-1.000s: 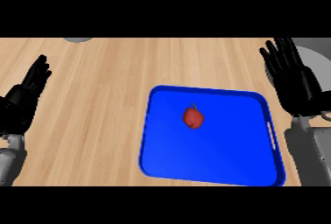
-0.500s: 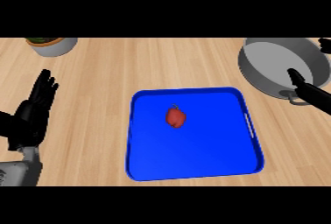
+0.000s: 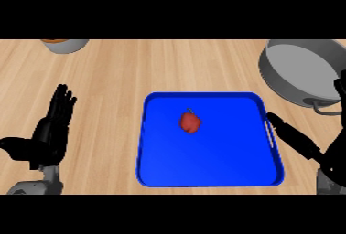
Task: Pick the bell pepper from the tray and place it in the pot
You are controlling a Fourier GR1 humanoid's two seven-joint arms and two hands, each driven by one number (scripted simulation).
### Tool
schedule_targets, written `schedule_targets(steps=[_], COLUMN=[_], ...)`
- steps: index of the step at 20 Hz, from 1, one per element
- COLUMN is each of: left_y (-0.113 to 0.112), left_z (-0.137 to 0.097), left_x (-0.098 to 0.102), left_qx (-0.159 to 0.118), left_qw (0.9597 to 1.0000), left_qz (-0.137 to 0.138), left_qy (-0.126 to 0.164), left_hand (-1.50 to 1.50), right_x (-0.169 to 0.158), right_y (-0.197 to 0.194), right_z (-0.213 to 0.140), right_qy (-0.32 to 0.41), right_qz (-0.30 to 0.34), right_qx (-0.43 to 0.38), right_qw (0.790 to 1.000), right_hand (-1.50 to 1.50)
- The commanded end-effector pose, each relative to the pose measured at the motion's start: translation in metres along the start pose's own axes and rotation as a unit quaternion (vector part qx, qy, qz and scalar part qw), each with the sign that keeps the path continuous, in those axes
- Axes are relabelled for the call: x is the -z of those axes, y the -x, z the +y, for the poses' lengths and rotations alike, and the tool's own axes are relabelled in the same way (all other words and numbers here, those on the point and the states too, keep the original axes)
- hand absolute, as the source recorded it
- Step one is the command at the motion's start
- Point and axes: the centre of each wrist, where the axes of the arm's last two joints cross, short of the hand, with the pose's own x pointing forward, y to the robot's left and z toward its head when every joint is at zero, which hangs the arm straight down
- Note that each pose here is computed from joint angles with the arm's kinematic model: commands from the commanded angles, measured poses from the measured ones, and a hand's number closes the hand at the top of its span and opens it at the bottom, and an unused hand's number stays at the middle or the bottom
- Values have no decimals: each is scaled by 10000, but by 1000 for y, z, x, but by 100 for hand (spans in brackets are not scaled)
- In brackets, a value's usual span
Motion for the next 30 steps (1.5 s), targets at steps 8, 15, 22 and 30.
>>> schedule_targets(steps=[8, 15, 22, 30], left_y=[8, -2, 8, 16], left_z=[-18, -28, -40, -54], left_x=[-15, -12, -17, -16], left_qx=[-159, -179, -104, -248], left_qw=[9996, 9986, 9983, 9979], left_qz=[-181, -387, -380, -282], left_qy=[110, 318, 426, 522], left_hand=[0, 0, 0, 0], right_x=[-150, -156, -130, -95], right_y=[-27, -48, -96, -144], right_z=[22, 30, 67, 119], right_qy=[-1695, -2141, -2285, -2436], right_qz=[1842, 2502, 2924, 3507], right_qx=[-1565, -2456, -3010, -3736], right_qw=[9554, 9117, 8785, 8235], right_hand=[-150, -150, -150, -150])
